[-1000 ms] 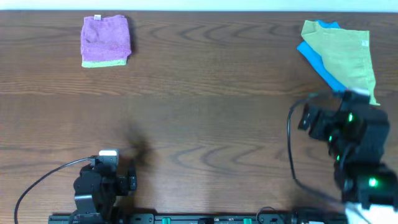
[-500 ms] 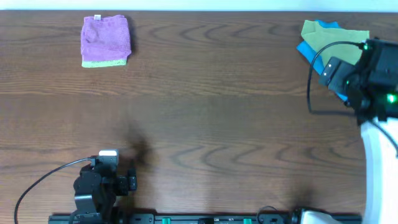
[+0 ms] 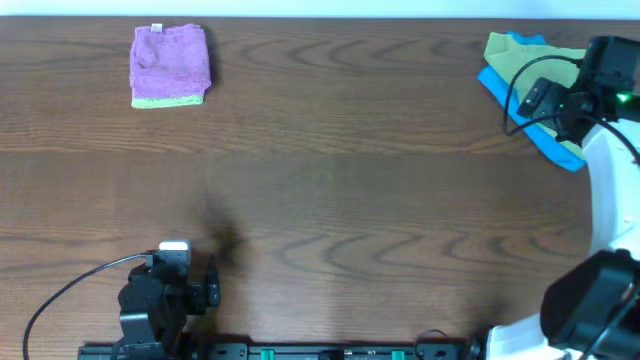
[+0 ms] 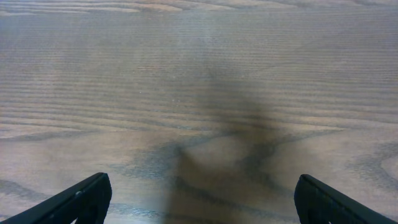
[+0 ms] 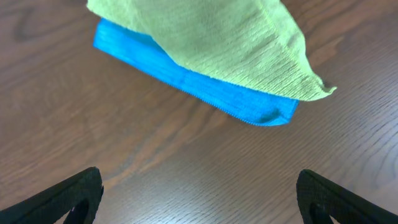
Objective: Fold the cloth
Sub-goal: 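Lower the right gripper and pinch the yellow-green cloth's edge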
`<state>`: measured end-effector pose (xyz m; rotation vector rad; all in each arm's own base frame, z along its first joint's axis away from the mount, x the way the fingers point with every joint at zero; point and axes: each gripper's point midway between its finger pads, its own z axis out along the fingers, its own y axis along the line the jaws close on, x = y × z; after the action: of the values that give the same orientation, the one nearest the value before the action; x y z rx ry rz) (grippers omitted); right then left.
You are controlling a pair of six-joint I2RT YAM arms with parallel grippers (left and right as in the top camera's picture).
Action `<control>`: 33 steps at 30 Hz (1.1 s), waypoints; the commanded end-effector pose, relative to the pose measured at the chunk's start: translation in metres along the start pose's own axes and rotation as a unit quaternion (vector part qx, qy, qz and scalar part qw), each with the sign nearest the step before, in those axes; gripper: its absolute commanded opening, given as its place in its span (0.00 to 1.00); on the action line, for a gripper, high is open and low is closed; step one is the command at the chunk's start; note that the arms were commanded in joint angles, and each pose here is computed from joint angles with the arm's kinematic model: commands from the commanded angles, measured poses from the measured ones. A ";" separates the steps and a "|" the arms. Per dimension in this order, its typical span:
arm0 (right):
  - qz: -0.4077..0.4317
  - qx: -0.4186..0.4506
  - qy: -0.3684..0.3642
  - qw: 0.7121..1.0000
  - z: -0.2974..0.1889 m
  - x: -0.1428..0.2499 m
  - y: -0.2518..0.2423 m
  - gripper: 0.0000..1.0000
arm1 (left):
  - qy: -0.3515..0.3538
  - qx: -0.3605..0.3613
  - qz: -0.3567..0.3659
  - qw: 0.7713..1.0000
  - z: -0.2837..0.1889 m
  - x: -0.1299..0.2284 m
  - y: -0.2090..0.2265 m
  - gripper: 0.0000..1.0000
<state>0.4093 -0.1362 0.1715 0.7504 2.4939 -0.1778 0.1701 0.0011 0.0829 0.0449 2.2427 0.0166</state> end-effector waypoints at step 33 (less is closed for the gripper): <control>0.110 -0.036 -0.113 0.987 0.119 -0.104 -0.054 0.99 | 0.037 -0.004 0.013 0.999 0.007 0.022 0.001 0.95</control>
<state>0.4991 -0.2534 0.1117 0.8869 2.2306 -0.0747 0.1701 0.0011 0.0829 0.0449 2.2427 0.0166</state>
